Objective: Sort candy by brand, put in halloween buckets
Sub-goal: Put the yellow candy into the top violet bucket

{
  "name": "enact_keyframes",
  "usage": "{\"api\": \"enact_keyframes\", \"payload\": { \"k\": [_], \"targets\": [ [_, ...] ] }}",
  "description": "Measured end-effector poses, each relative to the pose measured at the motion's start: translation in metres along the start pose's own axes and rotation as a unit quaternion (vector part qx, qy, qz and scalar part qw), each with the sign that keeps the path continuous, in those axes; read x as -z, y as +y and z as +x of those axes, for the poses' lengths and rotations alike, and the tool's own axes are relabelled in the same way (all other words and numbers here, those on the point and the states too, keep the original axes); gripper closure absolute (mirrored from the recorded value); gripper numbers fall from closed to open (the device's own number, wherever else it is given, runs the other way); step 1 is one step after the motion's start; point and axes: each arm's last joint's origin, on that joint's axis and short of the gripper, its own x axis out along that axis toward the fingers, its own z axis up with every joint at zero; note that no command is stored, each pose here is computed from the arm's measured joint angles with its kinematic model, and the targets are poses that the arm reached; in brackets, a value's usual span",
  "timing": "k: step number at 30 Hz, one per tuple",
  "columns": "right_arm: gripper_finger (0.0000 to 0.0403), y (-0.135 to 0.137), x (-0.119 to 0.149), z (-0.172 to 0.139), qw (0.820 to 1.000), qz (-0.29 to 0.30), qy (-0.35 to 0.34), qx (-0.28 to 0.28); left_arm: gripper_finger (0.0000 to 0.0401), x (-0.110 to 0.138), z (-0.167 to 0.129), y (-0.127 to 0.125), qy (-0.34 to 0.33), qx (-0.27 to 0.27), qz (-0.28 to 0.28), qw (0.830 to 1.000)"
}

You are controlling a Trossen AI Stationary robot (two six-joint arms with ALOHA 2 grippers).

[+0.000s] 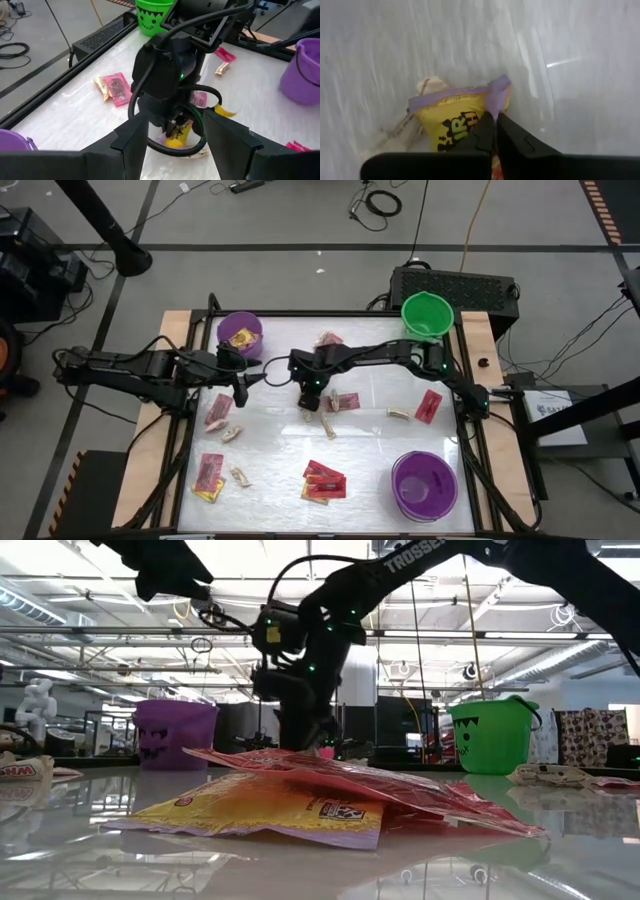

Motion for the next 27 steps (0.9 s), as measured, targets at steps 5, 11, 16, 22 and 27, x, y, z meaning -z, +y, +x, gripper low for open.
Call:
{"api": "enact_keyframes", "payload": {
  "k": [5,11,16,22,27],
  "targets": [
    [0.0401,0.007,-0.026,-0.024,0.998,-0.023,-0.063,-0.008,0.0205,0.0,0.0,0.001,-0.001,-0.012,-0.015,1.0],
    [0.0402,0.004,-0.068,-0.063,0.977,-0.042,-0.208,-0.018,0.0205,0.004,-0.004,0.009,0.012,-0.049,-0.069,0.996],
    [0.0402,-0.012,-0.097,-0.088,0.933,-0.049,-0.356,-0.008,0.0205,0.001,-0.014,0.011,-0.009,-0.043,-0.103,0.994],
    [0.0403,-0.05,-0.12,-0.108,0.862,-0.03,-0.505,0.026,0.0205,0.001,-0.026,0.016,-0.035,-0.038,-0.142,0.988],
    [0.0403,-0.078,-0.122,-0.076,0.855,0.013,-0.518,0.012,0.0205,-0.002,-0.036,0.024,-0.083,-0.096,-0.171,0.977]
  ]
}}
